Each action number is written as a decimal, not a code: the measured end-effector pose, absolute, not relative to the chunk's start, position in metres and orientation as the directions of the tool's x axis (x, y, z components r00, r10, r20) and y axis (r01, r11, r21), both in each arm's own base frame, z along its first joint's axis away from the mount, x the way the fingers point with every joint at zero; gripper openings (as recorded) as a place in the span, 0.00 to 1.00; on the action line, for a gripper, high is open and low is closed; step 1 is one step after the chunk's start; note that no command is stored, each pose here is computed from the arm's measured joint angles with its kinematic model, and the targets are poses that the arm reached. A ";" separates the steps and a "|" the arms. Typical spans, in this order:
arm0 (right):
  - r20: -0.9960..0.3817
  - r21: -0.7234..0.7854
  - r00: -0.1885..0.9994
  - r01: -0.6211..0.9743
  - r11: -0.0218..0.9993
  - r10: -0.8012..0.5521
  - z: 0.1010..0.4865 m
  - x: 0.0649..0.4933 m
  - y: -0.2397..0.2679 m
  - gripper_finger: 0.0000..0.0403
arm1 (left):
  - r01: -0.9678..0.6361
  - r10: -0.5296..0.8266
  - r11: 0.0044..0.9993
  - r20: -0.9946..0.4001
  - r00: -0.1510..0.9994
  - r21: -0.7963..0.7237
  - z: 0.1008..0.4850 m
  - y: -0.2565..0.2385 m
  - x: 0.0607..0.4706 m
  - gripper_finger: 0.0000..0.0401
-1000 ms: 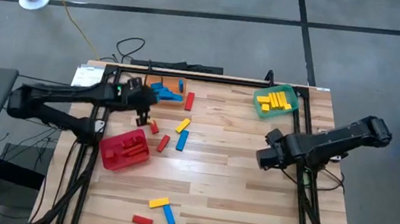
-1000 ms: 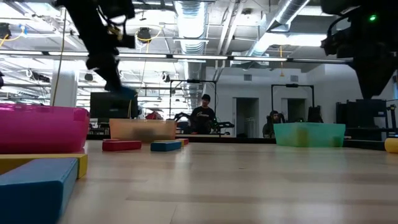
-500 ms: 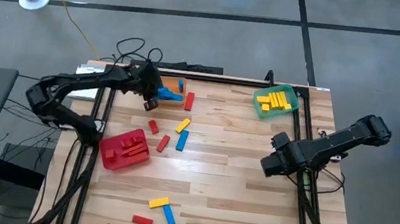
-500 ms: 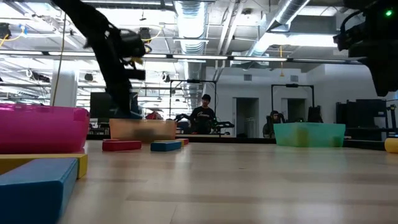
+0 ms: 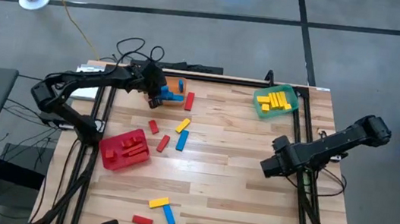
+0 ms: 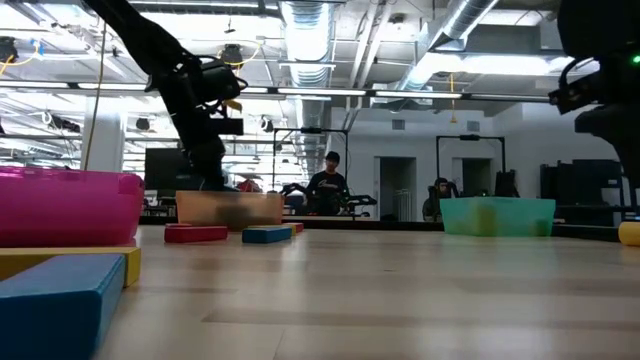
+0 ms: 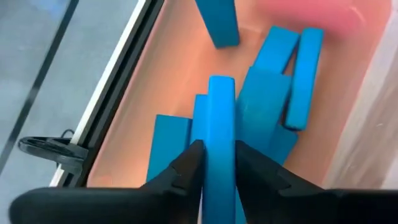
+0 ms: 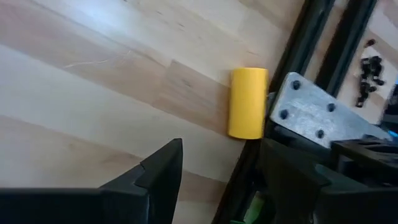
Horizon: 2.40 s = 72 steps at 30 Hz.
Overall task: Sort blocks
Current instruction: Put the blue block into the orange bin, then put the yellow block into the green bin
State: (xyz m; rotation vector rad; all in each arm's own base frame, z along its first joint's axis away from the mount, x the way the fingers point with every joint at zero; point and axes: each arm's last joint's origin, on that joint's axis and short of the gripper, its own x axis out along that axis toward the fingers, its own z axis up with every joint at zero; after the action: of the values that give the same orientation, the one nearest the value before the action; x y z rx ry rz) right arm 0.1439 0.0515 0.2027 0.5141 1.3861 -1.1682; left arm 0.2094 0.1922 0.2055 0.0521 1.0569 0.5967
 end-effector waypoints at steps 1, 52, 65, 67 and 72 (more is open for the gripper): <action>-0.923 -0.332 -0.207 0.854 0.399 -0.325 0.203 0.144 0.052 0.57 | -0.437 0.480 0.844 -0.803 0.355 0.312 0.205 0.192 0.210 0.22; -0.972 -0.232 -0.182 0.610 0.758 -0.151 0.182 0.160 0.015 0.55 | -0.112 0.236 0.962 -0.559 0.794 0.248 0.304 0.037 0.243 0.52; -0.972 -0.222 -0.215 0.681 0.698 -0.099 0.177 0.156 -0.032 0.55 | -0.085 0.209 0.967 -0.562 0.800 0.239 0.303 0.029 0.244 0.52; -0.972 -0.217 -0.219 0.692 0.688 -0.086 0.176 0.155 -0.038 0.55 | -0.081 0.205 0.968 -0.562 0.801 0.239 0.303 0.028 0.244 0.52; -0.971 -0.210 -0.230 0.715 0.667 -0.060 0.176 0.150 -0.052 0.55 | -0.072 0.197 0.969 -0.563 0.803 0.237 0.303 0.025 0.244 0.52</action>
State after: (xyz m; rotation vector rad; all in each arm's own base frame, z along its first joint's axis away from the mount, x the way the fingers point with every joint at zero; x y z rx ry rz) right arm 0.1500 -0.0523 0.1765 0.5412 1.6589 -0.7871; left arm 0.2442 0.0253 0.3031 0.2090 0.6238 0.1455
